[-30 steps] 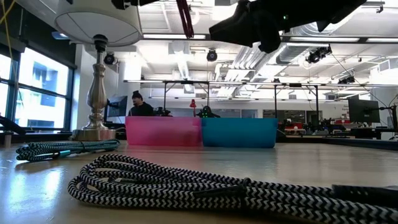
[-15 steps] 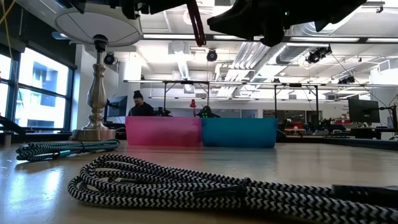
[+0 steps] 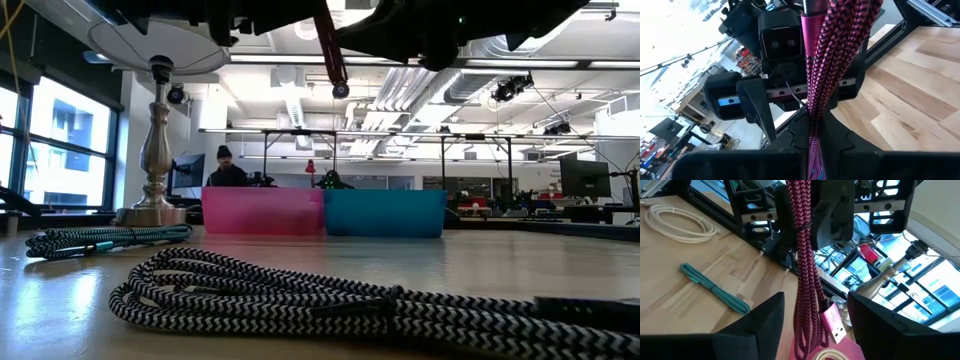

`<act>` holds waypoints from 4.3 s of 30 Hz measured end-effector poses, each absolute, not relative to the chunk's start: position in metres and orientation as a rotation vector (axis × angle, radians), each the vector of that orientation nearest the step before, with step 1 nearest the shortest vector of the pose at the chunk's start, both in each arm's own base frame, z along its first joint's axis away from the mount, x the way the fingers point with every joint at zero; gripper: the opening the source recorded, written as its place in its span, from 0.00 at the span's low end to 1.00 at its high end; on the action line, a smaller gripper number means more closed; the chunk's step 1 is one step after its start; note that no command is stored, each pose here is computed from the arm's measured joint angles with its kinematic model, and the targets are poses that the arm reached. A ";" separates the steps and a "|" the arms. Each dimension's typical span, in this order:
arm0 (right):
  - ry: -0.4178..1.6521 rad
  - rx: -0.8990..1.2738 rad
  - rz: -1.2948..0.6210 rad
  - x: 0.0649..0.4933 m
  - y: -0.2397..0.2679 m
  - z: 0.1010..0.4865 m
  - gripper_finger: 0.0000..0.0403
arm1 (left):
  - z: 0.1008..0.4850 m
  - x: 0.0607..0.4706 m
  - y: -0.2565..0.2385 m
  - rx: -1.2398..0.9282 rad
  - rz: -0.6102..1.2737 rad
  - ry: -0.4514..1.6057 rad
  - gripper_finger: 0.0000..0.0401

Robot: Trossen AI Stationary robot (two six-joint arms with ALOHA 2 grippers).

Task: Pick & Place USB Port
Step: Put the pink charger cable into the blue bin, then put the white and black charger cable into the blue bin

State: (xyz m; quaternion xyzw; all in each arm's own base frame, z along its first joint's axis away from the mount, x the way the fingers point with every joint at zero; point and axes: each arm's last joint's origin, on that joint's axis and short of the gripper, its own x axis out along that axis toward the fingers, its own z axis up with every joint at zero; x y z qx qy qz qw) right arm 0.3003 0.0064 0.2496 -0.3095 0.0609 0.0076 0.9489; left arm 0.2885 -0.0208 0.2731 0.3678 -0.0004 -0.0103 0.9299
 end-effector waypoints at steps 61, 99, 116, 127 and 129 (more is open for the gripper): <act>0.515 -0.594 -0.611 0.295 -0.044 0.223 0.01 | 0.284 0.280 0.005 0.693 0.026 -0.003 0.36; 0.719 -0.152 -0.733 0.267 -0.098 0.195 0.38 | 0.288 0.252 0.009 0.632 0.084 0.242 0.37; 0.561 -0.183 -0.476 0.280 -0.095 0.207 0.59 | 0.356 0.192 -0.035 0.419 -0.081 0.673 0.37; 0.436 -0.198 -0.288 0.288 -0.084 0.215 0.59 | 0.323 0.176 -0.077 0.292 -0.229 1.042 0.37; 0.426 -0.202 -0.264 0.290 -0.080 0.216 0.59 | 0.317 0.181 -0.086 0.306 -0.270 1.079 0.37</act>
